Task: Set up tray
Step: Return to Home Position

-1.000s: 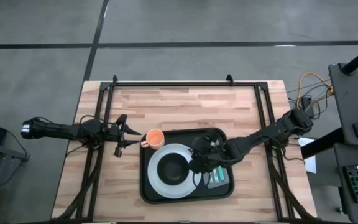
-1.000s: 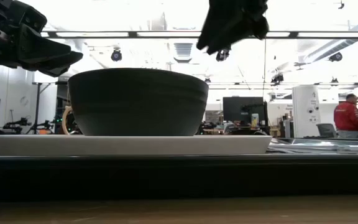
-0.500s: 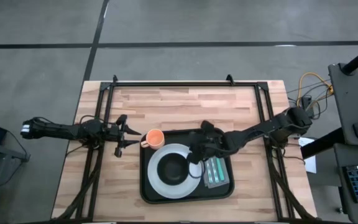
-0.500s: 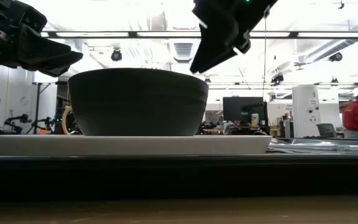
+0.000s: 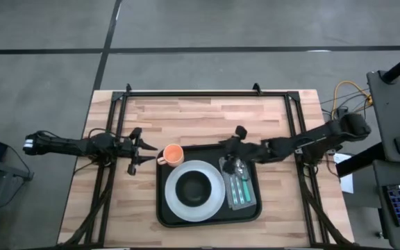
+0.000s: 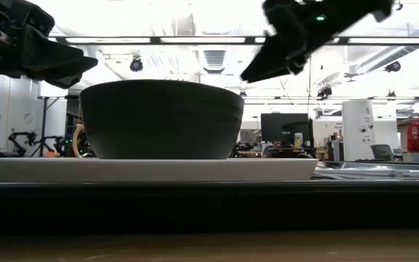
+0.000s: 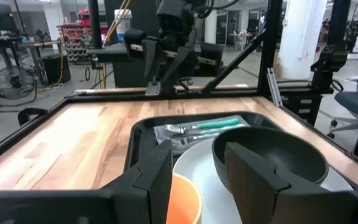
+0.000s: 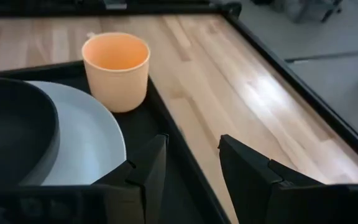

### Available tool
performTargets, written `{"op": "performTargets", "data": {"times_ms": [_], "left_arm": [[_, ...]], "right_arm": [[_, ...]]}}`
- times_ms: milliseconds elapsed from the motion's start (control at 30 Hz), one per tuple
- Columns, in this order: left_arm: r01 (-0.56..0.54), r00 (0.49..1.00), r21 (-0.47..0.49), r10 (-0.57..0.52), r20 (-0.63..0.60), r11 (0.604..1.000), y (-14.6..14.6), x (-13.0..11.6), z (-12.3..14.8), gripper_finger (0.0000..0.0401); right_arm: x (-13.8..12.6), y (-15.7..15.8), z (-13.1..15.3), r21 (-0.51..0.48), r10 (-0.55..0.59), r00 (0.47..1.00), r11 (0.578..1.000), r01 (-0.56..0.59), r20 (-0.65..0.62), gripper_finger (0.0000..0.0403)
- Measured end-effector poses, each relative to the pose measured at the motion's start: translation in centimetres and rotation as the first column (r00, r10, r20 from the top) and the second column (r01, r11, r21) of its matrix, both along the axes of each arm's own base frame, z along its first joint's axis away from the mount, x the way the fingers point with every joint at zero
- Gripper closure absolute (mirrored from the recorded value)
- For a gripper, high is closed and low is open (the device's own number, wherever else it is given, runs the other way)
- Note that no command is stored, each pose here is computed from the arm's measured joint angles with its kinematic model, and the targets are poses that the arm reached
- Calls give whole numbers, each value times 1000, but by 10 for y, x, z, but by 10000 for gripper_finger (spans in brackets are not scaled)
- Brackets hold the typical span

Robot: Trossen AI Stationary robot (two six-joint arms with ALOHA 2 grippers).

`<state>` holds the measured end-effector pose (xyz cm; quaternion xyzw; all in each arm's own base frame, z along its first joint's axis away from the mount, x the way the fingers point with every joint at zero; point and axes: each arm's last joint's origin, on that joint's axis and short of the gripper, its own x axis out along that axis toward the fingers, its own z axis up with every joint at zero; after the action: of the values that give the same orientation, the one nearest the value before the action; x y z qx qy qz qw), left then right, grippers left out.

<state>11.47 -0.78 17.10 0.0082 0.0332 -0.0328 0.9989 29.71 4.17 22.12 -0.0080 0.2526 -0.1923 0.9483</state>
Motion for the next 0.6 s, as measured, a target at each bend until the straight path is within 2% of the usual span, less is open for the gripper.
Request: {"op": "performTargets", "data": {"times_ms": [267,433,600], "left_arm": [[2,999,5,-2,38,1000,0,-1,4,271],[9,996,10,-10,90,1000,0,-4,9,271],[34,989,22,-37,140,999,0,-8,12,271]], "right_arm": [[-58,-10,-6,-9,73,988,997,-72,137,270],[-92,-17,-17,13,58,975,998,-62,214,265],[-113,-20,-14,25,55,947,998,-66,317,262]]}}
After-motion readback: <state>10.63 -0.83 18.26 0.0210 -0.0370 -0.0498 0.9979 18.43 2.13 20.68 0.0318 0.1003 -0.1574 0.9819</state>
